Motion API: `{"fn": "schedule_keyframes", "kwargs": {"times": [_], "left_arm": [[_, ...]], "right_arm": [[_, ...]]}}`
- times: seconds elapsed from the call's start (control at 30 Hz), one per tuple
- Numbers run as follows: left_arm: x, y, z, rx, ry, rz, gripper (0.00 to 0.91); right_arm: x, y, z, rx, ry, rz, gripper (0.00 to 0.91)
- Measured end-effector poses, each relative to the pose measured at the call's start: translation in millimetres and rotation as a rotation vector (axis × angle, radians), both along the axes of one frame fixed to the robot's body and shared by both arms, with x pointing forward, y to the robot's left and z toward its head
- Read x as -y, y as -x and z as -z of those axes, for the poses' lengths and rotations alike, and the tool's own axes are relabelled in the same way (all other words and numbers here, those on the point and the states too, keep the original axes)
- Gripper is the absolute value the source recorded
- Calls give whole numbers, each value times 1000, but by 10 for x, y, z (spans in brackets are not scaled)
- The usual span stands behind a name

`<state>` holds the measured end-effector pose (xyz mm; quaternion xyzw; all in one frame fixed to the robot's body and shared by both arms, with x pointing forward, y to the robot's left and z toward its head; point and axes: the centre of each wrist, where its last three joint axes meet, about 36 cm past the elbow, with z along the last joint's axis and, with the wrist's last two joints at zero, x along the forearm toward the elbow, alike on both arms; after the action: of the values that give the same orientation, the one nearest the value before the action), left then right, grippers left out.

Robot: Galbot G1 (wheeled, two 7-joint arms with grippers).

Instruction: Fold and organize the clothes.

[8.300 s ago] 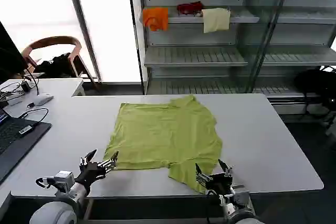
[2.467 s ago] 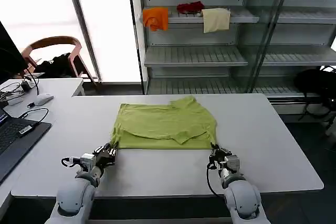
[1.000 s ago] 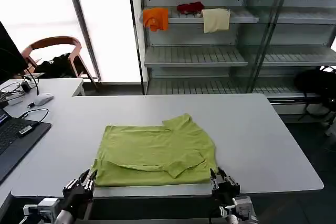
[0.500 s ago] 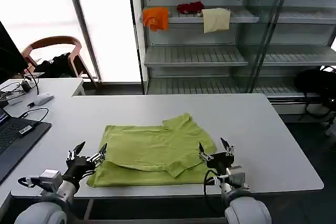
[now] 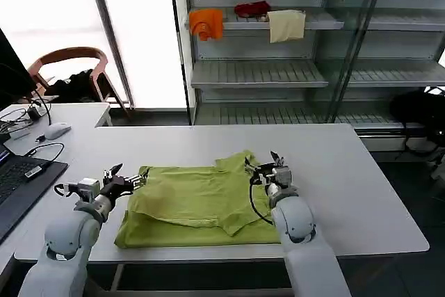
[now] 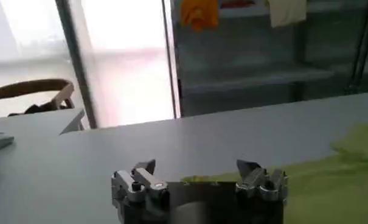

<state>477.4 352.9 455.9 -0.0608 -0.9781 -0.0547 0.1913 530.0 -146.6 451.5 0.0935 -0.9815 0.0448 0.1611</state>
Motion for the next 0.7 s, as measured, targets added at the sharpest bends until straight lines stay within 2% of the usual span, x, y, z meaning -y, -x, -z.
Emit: {"fn": "schedule_keyframes", "kwargs": {"times": [0.47, 0.63, 0.67, 0.7], "left_arm": [[12, -329, 214, -66, -55, 9, 907], [31, -377, 276, -82, -63, 9, 786], [35, -383, 291, -86, -65, 9, 635], [39, -388, 303, -89, -66, 9, 605]], "right_arm": [[-61, -329, 179, -75, -17, 3, 907], [-75, -363, 223, -90, -18, -2, 907], [-77, -367, 239, -94, -17, -3, 907], [-79, -371, 252, -98, -16, -4, 907]]}}
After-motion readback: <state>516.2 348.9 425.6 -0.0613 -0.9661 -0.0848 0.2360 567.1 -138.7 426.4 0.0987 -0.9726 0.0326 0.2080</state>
